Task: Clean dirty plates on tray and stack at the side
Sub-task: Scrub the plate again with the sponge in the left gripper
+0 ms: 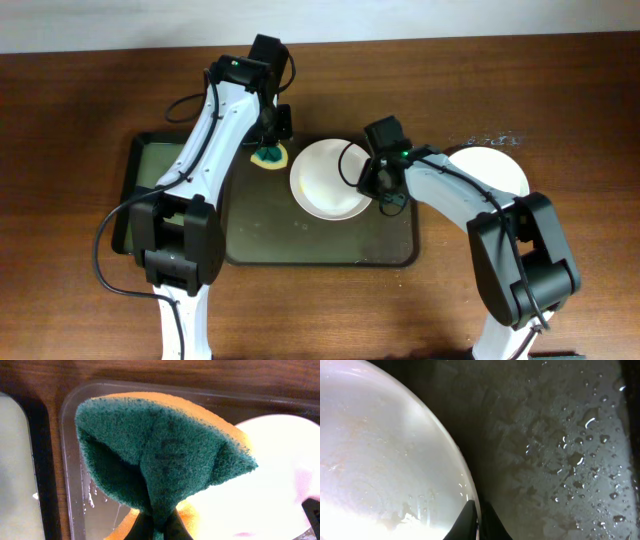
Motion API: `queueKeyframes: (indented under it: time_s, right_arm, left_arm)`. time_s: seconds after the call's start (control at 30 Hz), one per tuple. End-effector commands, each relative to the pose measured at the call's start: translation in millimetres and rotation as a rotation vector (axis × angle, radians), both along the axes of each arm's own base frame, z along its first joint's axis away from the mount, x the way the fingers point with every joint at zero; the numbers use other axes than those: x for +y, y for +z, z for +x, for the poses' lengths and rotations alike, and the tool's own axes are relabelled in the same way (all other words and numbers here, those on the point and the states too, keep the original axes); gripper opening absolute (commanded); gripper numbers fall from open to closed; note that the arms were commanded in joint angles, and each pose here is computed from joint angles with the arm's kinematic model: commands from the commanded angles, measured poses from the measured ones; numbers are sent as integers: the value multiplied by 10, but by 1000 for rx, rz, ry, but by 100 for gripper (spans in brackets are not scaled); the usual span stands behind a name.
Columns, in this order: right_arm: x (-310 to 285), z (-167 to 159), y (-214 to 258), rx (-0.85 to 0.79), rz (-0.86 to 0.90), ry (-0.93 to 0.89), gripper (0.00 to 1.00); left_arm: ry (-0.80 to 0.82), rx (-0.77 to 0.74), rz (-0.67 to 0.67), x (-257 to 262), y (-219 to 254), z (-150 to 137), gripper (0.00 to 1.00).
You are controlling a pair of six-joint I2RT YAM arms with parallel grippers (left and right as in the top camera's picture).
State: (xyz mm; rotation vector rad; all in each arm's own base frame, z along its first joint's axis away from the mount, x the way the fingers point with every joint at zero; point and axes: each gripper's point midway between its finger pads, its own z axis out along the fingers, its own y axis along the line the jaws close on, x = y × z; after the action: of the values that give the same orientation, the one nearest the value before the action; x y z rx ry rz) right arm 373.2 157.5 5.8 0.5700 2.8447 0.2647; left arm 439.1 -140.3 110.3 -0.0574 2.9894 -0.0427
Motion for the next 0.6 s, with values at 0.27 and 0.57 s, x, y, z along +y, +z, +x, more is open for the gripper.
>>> queueKeyframes:
  time_s: [0.27, 0.57]
  right_arm:
    - [-216, -27, -93, 11, -89, -32, 4]
    - [-256, -33, -99, 25, -78, -19, 4]
  left_arm:
    - [-194, 111, -131, -846, -710, -529, 0]
    - [-178, 143, -138, -1093, -1120, -854, 0]
